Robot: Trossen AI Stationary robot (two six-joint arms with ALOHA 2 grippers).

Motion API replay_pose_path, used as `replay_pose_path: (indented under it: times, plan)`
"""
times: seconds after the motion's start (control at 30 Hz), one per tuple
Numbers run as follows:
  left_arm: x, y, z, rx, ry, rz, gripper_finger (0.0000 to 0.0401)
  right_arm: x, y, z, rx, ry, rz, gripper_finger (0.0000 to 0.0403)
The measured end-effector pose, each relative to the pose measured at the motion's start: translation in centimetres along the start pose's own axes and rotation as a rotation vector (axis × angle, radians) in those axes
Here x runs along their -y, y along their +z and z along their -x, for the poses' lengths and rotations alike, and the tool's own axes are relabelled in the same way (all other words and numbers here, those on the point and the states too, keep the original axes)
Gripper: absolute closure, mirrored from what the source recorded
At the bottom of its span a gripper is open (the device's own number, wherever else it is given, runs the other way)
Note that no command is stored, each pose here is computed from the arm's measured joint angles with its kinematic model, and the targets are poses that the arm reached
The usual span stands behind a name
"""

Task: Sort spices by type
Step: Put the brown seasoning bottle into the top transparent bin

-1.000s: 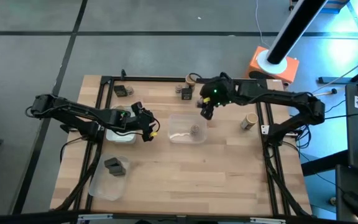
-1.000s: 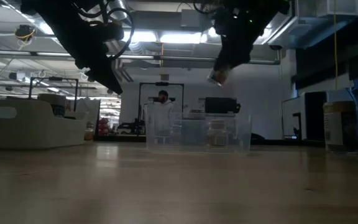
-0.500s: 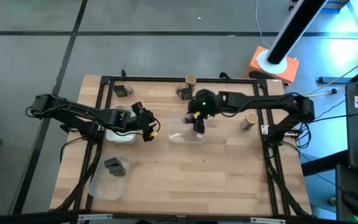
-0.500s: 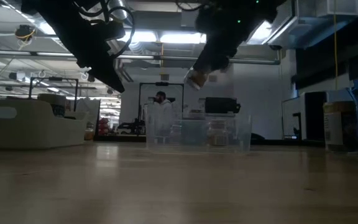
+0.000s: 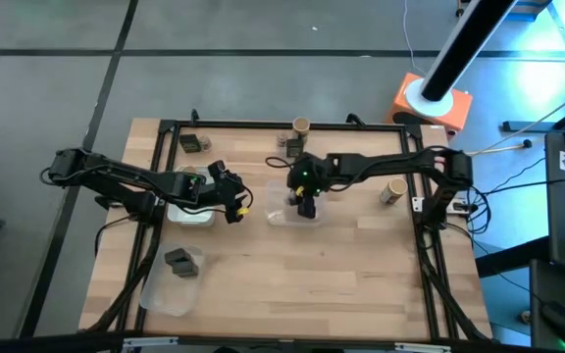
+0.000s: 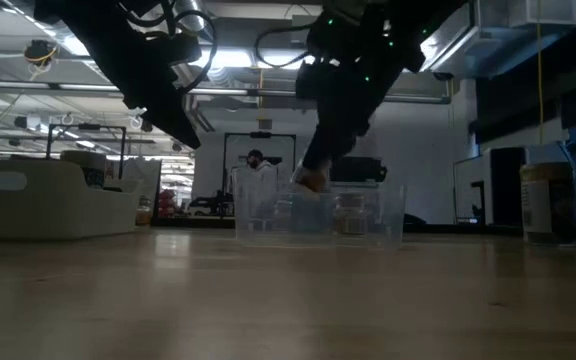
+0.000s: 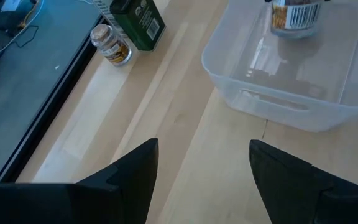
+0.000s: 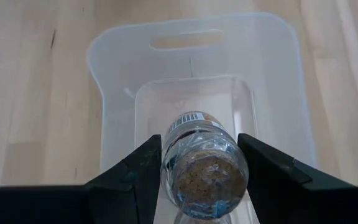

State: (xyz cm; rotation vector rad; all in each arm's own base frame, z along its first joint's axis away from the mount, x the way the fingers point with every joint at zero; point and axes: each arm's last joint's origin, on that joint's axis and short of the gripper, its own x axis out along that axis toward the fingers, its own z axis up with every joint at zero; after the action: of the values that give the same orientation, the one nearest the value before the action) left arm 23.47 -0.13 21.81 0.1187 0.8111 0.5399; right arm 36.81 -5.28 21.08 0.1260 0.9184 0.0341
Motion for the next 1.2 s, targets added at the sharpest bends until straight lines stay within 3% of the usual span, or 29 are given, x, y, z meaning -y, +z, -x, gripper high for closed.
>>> replay_pose_path:
  times: [0.53, 0.9, 1.2]
  plan:
    - [0.0, 0.0, 0.0, 0.000, 0.000, -0.007, 0.0166, 0.4, -1.2, -2.4, -0.092, -0.004, -0.016, 0.0210]
    - [0.0, 0.0, 0.0, 0.000, 0.000, -0.007, 0.0166, 0.9, -2.4, -2.1, -0.225, -0.174, -0.015, 0.0210]
    - [0.0, 0.0, 0.0, 0.000, 0.000, -0.005, 0.0166, 1.0, -2.8, -2.0, -0.263, -0.213, -0.013, 0.0210]
